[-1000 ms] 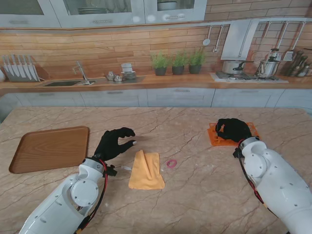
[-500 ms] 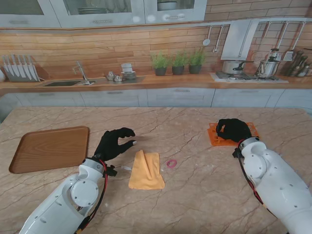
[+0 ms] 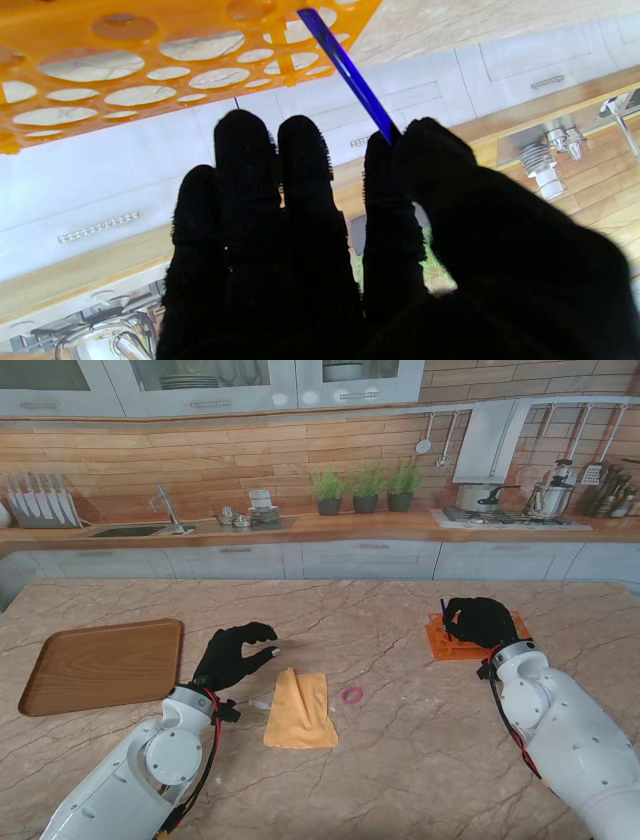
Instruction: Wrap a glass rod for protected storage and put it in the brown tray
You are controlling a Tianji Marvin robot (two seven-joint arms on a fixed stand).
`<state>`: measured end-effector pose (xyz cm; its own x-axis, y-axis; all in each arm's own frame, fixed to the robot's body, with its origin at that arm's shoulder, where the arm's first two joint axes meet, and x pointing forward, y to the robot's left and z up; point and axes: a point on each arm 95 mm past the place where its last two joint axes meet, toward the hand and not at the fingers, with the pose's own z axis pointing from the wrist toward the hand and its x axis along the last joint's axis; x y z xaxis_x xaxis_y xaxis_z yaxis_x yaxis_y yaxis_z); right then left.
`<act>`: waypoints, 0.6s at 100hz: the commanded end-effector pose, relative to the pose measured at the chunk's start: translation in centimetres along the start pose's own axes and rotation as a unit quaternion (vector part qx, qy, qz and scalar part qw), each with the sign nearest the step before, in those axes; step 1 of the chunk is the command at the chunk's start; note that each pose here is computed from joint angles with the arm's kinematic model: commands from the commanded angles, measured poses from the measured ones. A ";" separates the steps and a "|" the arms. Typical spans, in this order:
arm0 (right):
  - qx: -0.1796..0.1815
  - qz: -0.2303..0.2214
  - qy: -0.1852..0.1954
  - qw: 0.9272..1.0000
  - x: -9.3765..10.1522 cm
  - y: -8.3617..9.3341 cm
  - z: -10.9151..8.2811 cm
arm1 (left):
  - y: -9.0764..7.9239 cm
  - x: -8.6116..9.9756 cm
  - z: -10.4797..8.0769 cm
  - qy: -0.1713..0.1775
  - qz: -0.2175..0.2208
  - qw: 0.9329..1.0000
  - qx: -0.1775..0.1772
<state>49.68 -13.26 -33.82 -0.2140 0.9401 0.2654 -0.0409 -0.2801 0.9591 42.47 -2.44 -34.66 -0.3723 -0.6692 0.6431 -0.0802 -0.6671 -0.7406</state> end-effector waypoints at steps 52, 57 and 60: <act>-0.029 -0.006 0.045 0.999 1.3 1.7 -0.2 | 0.3 0.3 -0.2 0.005 -0.011 1.000 0.000; -0.031 -0.009 0.052 0.998 1.5 1.9 -0.2 | 0.3 0.3 -0.2 0.005 -0.012 1.000 0.001; -0.031 -0.009 0.056 0.998 1.6 2.1 -0.2 | 0.2 0.3 -0.2 0.006 -0.012 1.000 0.001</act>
<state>49.14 -12.86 -32.05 -0.2925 0.9275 0.2327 -0.0949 -0.2703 0.9581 42.39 -2.46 -34.62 -0.3792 -0.6592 0.6493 -0.0823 -0.6749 -0.7333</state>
